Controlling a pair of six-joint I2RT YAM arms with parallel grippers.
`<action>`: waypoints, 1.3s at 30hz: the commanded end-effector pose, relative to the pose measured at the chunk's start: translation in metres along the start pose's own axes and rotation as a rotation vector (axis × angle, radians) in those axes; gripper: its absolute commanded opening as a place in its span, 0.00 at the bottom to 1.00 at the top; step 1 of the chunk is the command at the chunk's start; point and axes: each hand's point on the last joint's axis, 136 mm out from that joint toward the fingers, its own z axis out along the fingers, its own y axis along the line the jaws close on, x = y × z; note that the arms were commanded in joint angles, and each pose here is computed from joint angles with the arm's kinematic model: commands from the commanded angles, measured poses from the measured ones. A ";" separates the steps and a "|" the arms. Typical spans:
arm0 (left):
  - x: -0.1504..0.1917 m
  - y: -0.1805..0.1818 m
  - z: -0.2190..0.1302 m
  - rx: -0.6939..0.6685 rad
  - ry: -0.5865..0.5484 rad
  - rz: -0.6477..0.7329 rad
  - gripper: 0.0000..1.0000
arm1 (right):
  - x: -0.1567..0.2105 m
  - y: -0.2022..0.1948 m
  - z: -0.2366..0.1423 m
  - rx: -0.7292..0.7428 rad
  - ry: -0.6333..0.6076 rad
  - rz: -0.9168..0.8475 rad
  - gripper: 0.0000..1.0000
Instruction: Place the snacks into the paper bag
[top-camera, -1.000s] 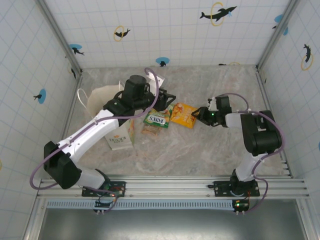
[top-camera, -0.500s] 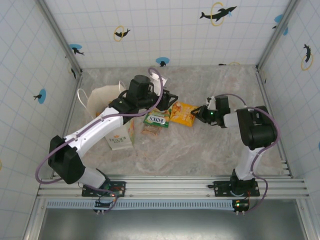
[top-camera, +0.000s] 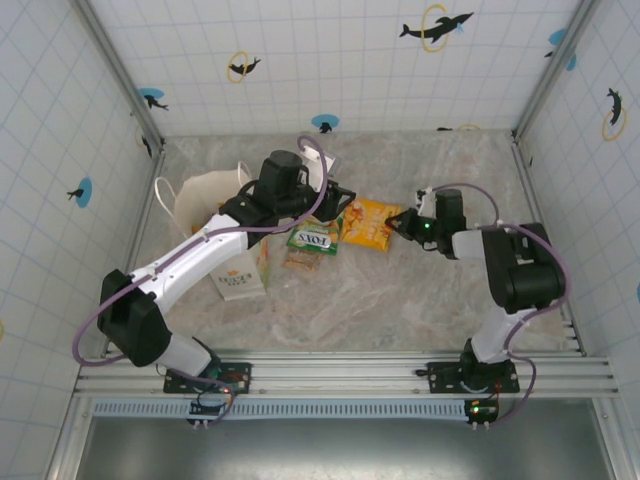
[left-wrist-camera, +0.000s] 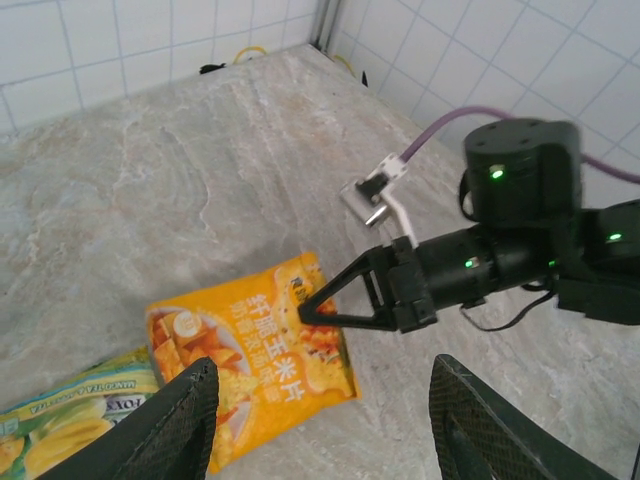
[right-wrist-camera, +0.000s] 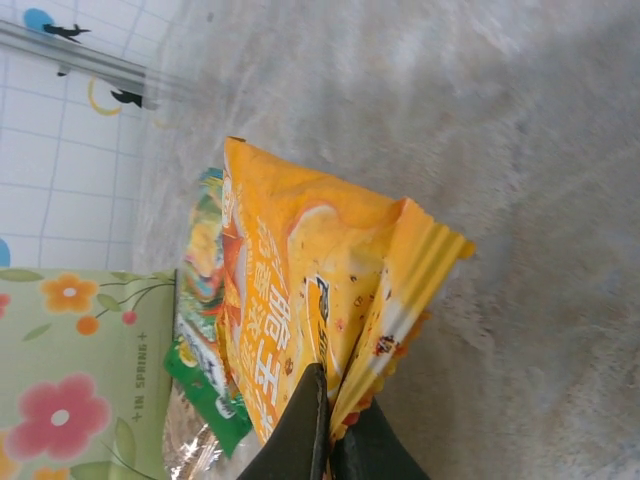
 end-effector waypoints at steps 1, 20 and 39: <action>-0.002 -0.002 -0.009 -0.015 -0.006 0.023 0.58 | -0.005 0.015 -0.017 0.005 -0.021 -0.105 0.03; 0.010 -0.020 -0.032 0.067 -0.075 0.053 0.59 | -0.009 0.121 -0.093 -0.154 -0.121 -0.542 0.00; 0.002 -0.072 -0.058 0.347 -0.169 0.113 0.60 | 0.019 0.232 -0.178 -0.586 -0.306 -0.902 0.00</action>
